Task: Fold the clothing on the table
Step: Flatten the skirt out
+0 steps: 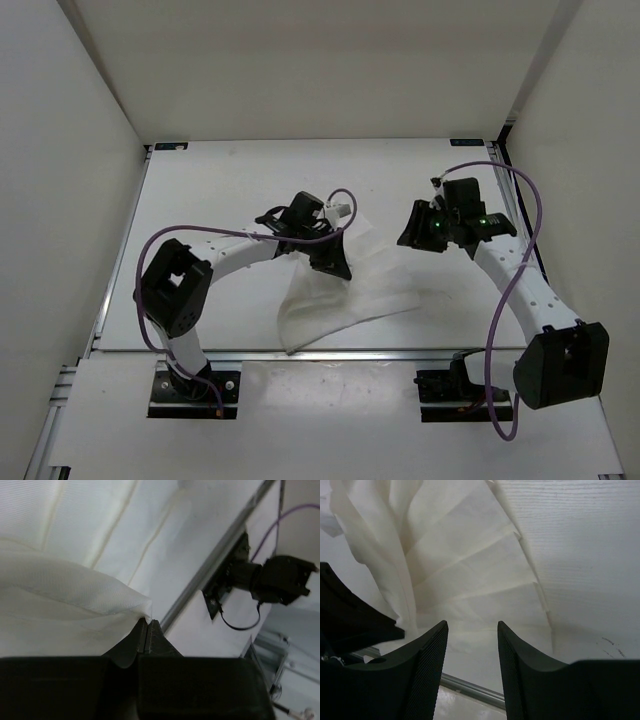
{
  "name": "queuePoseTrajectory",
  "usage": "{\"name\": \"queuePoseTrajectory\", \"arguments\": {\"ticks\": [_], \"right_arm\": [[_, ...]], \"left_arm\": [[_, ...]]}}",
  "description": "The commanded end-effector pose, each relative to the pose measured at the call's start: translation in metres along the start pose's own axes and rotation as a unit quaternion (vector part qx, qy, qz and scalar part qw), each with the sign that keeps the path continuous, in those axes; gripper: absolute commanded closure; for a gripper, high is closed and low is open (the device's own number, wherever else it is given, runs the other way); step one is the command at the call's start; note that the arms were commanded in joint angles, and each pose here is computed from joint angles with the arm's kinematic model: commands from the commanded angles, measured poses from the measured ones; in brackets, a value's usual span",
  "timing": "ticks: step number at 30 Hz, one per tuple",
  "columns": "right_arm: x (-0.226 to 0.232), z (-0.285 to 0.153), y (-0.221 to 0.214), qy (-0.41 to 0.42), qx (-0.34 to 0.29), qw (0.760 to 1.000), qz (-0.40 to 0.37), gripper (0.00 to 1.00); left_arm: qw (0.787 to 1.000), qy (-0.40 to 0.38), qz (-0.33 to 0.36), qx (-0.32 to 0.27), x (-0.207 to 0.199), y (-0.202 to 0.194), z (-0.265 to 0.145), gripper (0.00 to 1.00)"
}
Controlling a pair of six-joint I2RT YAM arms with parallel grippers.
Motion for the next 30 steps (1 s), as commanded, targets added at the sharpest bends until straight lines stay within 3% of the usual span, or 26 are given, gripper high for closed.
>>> {"name": "queuePoseTrajectory", "arguments": {"ticks": [1, 6, 7, 10, 12, 13, 15, 17, 21, 29, 30], "right_arm": [[0.022, 0.004, 0.014, 0.037, -0.007, 0.999, -0.011, 0.50], [0.042, 0.022, 0.009, 0.085, 0.030, 0.996, 0.003, 0.52], [0.045, 0.023, 0.011, 0.088, 0.027, 0.996, 0.005, 0.51], [0.051, 0.028, 0.010, 0.085, 0.028, 0.996, -0.008, 0.51], [0.053, 0.029, 0.003, 0.083, 0.040, 0.996, -0.010, 0.52], [0.055, 0.030, -0.001, 0.087, 0.045, 0.995, -0.011, 0.52], [0.064, 0.031, -0.009, 0.094, 0.056, 0.994, -0.020, 0.52], [0.069, 0.030, -0.016, 0.098, 0.065, 0.993, -0.021, 0.52], [0.083, 0.040, -0.036, 0.102, 0.098, 0.989, -0.035, 0.52], [0.079, 0.055, -0.053, 0.068, 0.126, 0.988, -0.062, 0.53], [0.077, 0.056, -0.056, 0.067, 0.129, 0.987, -0.064, 0.53]], "left_arm": [[0.996, -0.073, 0.047, 0.016, -0.036, 0.004, -0.002, 1.00], [0.991, -0.120, 0.042, 0.049, -0.046, -0.019, 0.003, 1.00], [0.988, -0.140, 0.050, 0.038, -0.052, -0.018, -0.002, 0.93], [0.986, -0.158, 0.047, -0.005, -0.061, -0.009, -0.022, 0.36], [0.985, -0.163, 0.030, -0.038, -0.056, 0.003, -0.040, 0.09], [0.986, -0.154, 0.027, -0.057, -0.051, 0.011, -0.050, 0.02], [0.989, -0.112, 0.034, -0.088, -0.034, 0.026, -0.064, 0.01], [0.993, -0.017, 0.031, -0.114, -0.009, 0.046, -0.079, 0.01], [0.976, 0.137, 0.058, -0.160, 0.037, 0.086, -0.110, 0.02], [0.945, 0.282, 0.059, -0.153, 0.067, 0.095, -0.100, 0.16], [0.940, 0.300, 0.057, -0.153, 0.070, 0.094, -0.098, 0.21]]}}
Point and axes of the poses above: each gripper's point midway between its finger pads, its own z axis out along the fingers, its own x axis along the line the jaws close on, y = z × x, the point moved 2 cm from there along -z, back along the fingers, and after that the axes turned 7 degrees about z, right-handed, at the moved point
